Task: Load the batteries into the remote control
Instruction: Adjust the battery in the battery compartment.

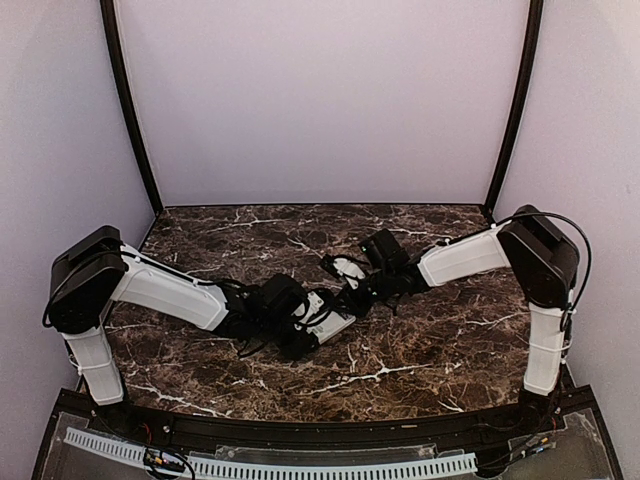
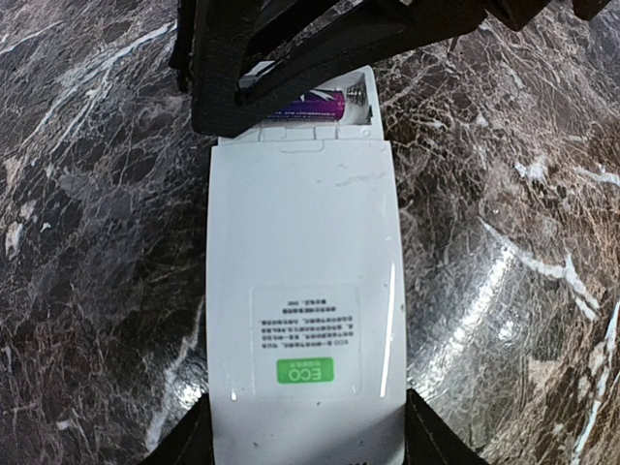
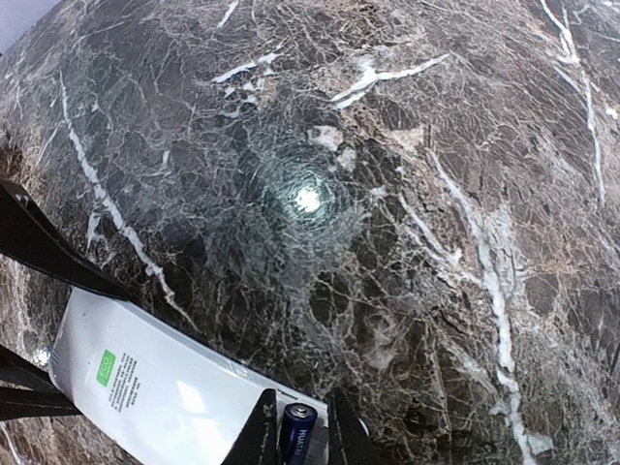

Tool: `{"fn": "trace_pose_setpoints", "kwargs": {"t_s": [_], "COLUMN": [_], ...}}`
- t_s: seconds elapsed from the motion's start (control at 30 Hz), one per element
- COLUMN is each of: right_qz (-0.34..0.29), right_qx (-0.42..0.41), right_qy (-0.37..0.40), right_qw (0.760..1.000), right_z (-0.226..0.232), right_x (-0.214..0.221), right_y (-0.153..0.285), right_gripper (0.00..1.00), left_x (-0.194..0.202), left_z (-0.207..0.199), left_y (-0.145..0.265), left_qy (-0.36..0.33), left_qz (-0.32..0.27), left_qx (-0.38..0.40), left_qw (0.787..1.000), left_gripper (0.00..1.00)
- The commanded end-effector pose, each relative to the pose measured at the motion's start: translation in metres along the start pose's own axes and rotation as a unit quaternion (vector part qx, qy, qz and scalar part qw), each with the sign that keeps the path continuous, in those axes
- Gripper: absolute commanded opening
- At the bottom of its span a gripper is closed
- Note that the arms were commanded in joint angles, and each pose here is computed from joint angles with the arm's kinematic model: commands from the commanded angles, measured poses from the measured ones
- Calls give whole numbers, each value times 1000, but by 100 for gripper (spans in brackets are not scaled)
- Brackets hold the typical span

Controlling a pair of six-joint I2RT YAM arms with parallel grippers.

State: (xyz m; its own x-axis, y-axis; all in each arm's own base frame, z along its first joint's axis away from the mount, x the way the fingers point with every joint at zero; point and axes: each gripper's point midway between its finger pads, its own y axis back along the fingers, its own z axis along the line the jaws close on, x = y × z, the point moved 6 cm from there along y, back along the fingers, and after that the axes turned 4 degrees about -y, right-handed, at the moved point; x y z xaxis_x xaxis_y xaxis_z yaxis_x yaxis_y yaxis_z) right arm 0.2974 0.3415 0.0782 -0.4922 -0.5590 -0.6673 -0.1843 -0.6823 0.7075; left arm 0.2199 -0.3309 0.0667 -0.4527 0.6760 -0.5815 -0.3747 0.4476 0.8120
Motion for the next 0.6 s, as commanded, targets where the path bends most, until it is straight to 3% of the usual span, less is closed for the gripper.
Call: {"fn": "trace_pose_setpoints", "kwargs": {"t_s": [0.0, 0.23, 0.57], "right_qz": [42, 74, 82], "right_qx": [1, 27, 22], "right_qy": [6, 10, 7], "right_qw": [999, 997, 996], "right_z": [5, 8, 17], "right_x": [22, 34, 45], "right_y": [1, 1, 3], "right_gripper": [18, 18, 8], "left_x": [58, 58, 59], "left_z": [4, 6, 6], "left_y": [-9, -8, -8], "left_qy": [-19, -26, -30], "left_qz": [118, 120, 122], "left_qx": [-10, -19, -20], "left_qw": [993, 992, 992], "left_gripper": [0, 0, 0]}}
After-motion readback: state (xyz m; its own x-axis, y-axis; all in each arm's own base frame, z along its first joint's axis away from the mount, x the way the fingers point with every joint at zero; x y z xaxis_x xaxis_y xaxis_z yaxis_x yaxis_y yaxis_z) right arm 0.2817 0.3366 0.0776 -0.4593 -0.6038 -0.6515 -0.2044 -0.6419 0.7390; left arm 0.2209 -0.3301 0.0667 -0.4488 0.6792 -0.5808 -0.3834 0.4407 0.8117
